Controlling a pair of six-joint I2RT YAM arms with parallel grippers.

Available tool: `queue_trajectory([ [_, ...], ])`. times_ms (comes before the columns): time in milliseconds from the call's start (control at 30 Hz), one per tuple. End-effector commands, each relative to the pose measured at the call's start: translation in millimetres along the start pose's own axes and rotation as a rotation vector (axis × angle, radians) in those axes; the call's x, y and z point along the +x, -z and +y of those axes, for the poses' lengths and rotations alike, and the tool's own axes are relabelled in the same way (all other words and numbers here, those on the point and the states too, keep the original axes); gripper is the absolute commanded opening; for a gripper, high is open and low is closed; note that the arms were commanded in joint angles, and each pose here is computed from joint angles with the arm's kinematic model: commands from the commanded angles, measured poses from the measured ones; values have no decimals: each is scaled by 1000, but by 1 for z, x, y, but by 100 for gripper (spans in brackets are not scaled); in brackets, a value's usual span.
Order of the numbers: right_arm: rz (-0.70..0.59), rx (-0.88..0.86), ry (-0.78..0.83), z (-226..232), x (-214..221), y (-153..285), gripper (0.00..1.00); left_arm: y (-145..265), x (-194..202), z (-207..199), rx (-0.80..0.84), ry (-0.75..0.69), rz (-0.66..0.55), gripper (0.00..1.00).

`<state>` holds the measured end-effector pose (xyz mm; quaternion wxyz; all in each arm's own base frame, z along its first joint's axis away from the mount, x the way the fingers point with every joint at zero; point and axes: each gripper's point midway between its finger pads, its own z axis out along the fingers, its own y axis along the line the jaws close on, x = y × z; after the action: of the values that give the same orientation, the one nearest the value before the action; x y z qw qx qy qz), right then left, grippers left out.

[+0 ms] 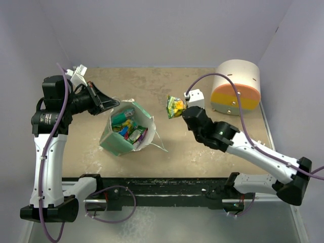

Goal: Take the snacks out of the paper bag

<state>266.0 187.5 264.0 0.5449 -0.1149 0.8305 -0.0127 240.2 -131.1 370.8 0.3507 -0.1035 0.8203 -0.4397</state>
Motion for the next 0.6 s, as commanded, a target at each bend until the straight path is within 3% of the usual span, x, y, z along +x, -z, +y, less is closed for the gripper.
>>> queue_trajectory([
  [0, 165, 102, -191, -13, 59, -29, 0, 6, -4, -10, 23, -42, -24, 0],
  [267, 439, 217, -118, -13, 159, -50, 0, 5, -7, -13, 33, -30, -33, 0],
  [467, 536, 205, -158, -3, 193, -50, 0, 7, -4, -14, 38, -32, -26, 0],
  [567, 621, 11, -115, 31, 201, -50, 15, 7, -1, -13, 41, -27, -20, 0],
])
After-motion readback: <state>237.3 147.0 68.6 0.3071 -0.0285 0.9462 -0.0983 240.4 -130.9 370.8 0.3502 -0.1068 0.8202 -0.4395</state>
